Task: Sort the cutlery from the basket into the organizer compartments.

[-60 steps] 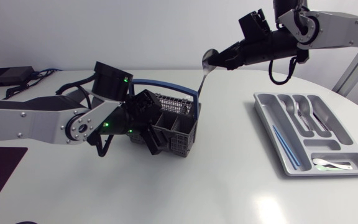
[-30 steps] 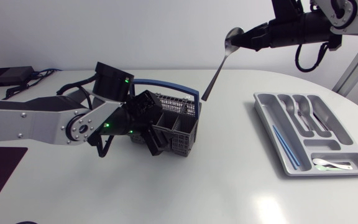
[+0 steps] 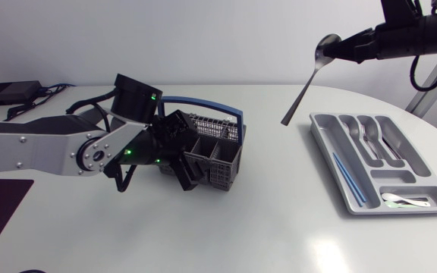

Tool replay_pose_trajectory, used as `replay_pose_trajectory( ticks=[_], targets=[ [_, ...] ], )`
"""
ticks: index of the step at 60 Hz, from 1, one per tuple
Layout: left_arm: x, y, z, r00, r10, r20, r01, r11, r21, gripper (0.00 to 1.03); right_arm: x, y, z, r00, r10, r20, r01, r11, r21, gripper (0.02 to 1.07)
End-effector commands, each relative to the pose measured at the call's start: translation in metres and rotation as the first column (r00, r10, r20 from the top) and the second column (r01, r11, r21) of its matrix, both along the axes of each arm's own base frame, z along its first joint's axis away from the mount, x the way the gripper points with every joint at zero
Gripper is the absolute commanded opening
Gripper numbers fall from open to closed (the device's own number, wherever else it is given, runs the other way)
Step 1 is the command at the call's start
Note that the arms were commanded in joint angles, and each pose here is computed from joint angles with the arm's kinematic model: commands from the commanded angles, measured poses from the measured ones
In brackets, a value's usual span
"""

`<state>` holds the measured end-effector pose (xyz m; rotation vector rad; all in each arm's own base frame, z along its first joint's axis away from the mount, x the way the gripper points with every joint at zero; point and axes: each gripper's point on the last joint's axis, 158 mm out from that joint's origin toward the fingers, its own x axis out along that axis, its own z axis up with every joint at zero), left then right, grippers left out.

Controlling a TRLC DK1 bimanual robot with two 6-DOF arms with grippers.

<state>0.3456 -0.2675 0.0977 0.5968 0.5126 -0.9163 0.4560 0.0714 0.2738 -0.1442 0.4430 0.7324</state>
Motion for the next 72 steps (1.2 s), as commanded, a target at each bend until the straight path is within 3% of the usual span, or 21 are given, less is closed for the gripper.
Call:
replay_pose_trajectory(
  ticks=[1, 23, 39, 72],
  targets=[
    [0.003, -0.006, 0.021, 0.998, -0.020, 0.052, 0.020, 1.000, -0.009, 0.98, -0.005, -0.018, -0.010, 1.000, -0.014, -0.012, 0.014, 0.999, -0.031, 0.07],
    [-0.003, -0.009, 0.020, 0.998, -0.036, 0.053, 0.036, 0.999, -0.003, 0.98, -0.004, -0.132, -0.060, 0.987, -0.140, -0.080, 0.128, 0.982, -0.139, 0.07],
    [-0.006, -0.011, 0.018, 0.997, -0.047, 0.065, 0.046, 0.999, 0.019, 0.98, -0.003, -0.191, -0.085, 0.979, -0.171, -0.115, 0.146, 0.969, -0.201, 0.07],
    [-0.008, -0.011, 0.017, 0.996, -0.051, 0.068, 0.050, 0.999, 0.022, 0.98, 0.005, -0.233, -0.120, 0.966, -0.164, -0.199, 0.097, 0.946, -0.308, 0.07]
  ],
)
